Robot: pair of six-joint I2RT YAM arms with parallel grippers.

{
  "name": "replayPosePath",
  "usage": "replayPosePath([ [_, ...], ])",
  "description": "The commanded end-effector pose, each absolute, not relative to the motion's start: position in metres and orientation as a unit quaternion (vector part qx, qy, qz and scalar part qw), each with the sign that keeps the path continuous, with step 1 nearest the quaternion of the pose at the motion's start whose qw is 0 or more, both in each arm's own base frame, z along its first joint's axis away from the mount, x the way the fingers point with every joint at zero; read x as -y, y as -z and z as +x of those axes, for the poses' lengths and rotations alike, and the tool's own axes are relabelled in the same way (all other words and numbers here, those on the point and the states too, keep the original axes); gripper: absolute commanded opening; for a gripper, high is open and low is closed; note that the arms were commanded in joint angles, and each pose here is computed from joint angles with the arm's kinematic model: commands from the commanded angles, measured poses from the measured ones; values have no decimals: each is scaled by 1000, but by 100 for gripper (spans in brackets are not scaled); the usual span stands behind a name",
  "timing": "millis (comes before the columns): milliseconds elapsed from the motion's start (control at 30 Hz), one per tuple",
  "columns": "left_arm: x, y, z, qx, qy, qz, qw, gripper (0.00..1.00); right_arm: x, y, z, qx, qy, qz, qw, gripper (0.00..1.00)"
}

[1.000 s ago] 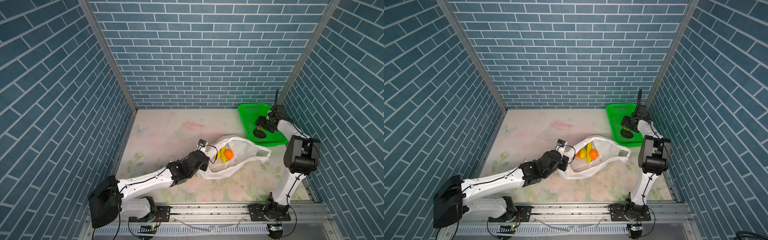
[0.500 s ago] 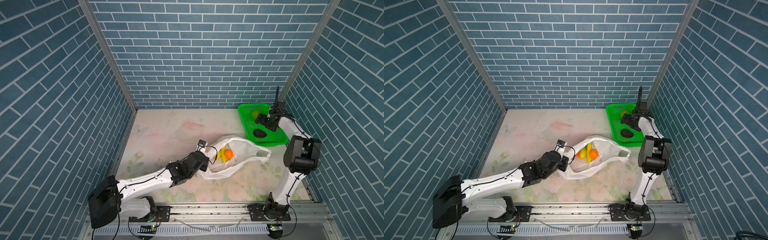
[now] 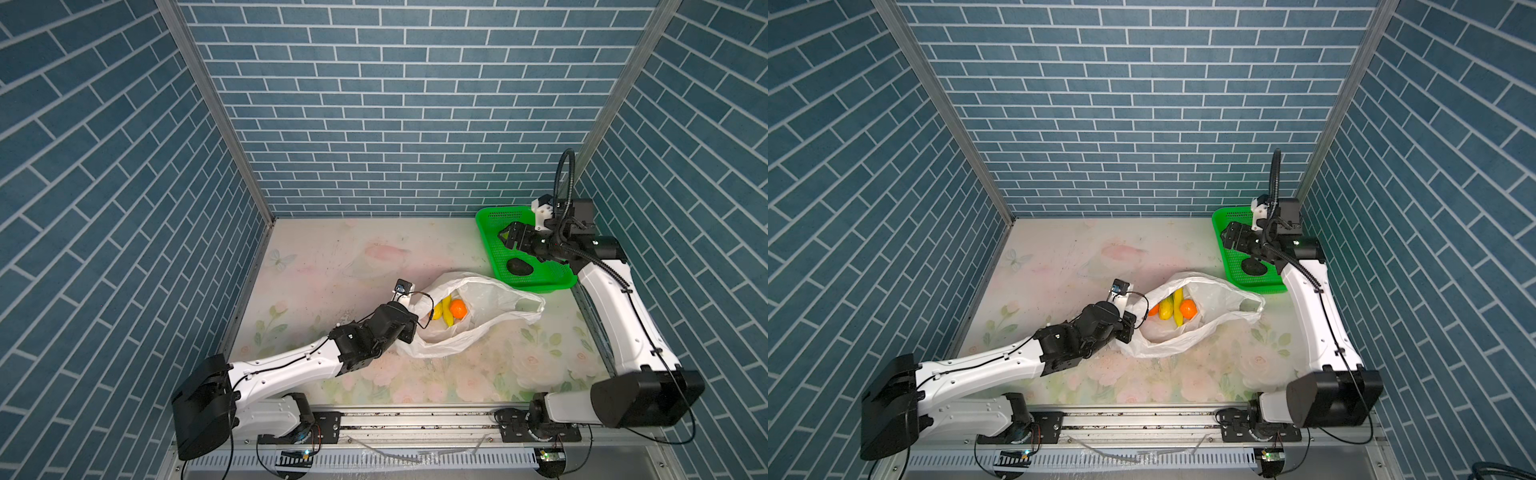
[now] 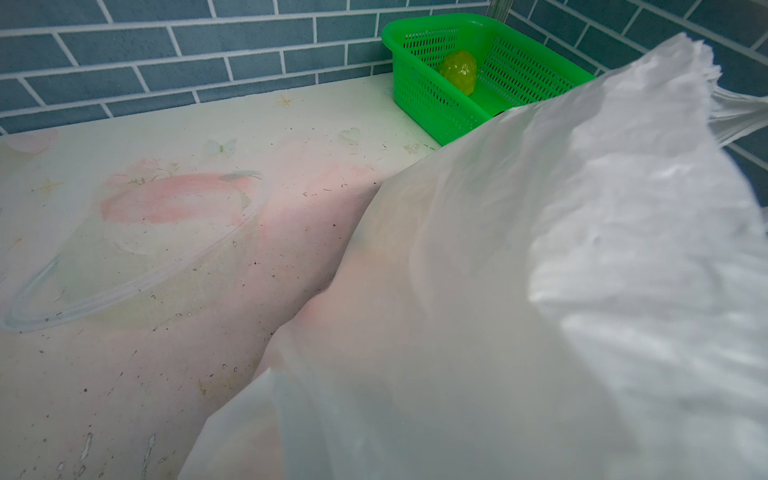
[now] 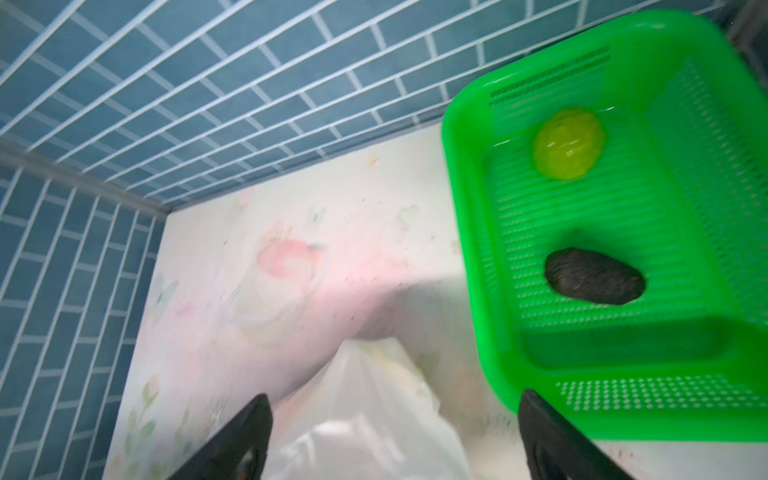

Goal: Untie the knot of the plastic bag and take out the fruit
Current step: 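Move the open right gripper back into the bag toward the remaining fruit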

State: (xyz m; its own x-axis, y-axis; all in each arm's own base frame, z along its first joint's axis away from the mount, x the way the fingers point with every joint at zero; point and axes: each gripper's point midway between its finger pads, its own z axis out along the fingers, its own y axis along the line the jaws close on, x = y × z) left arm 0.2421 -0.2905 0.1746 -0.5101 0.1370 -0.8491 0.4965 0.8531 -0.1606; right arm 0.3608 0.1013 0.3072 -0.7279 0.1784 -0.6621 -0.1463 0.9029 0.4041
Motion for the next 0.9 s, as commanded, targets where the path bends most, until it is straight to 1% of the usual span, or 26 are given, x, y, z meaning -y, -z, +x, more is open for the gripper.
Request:
replayPosePath([
  [0, 291, -174, 236, -847, 198, 201, 451, 0, -133, -283, 307, -919, -252, -19, 303, 90],
  [167, 293, -174, 239, -846, 194, 202, 454, 0, -169, -279, 258, -907, -282, -62, 308, 89],
  [367, 298, -181, 245, -843, 202, 185, 463, 0, -199, -243, 216, -905, -253, -165, 300, 87],
  [500, 299, -186, 247, -841, 208, 174, 469, 0, -211, -213, 208, -897, -251, -196, 306, 84],
  [567, 300, -189, 248, -839, 211, 169, 471, 0, -217, -195, 208, -892, -244, -222, 308, 80],
  [700, 303, -194, 250, -838, 216, 162, 473, 0, -221, -171, 211, -886, -222, -254, 319, 76],
  [867, 306, -200, 252, -837, 223, 154, 475, 0, -210, -140, 221, -892, -169, -251, 335, 73],
])
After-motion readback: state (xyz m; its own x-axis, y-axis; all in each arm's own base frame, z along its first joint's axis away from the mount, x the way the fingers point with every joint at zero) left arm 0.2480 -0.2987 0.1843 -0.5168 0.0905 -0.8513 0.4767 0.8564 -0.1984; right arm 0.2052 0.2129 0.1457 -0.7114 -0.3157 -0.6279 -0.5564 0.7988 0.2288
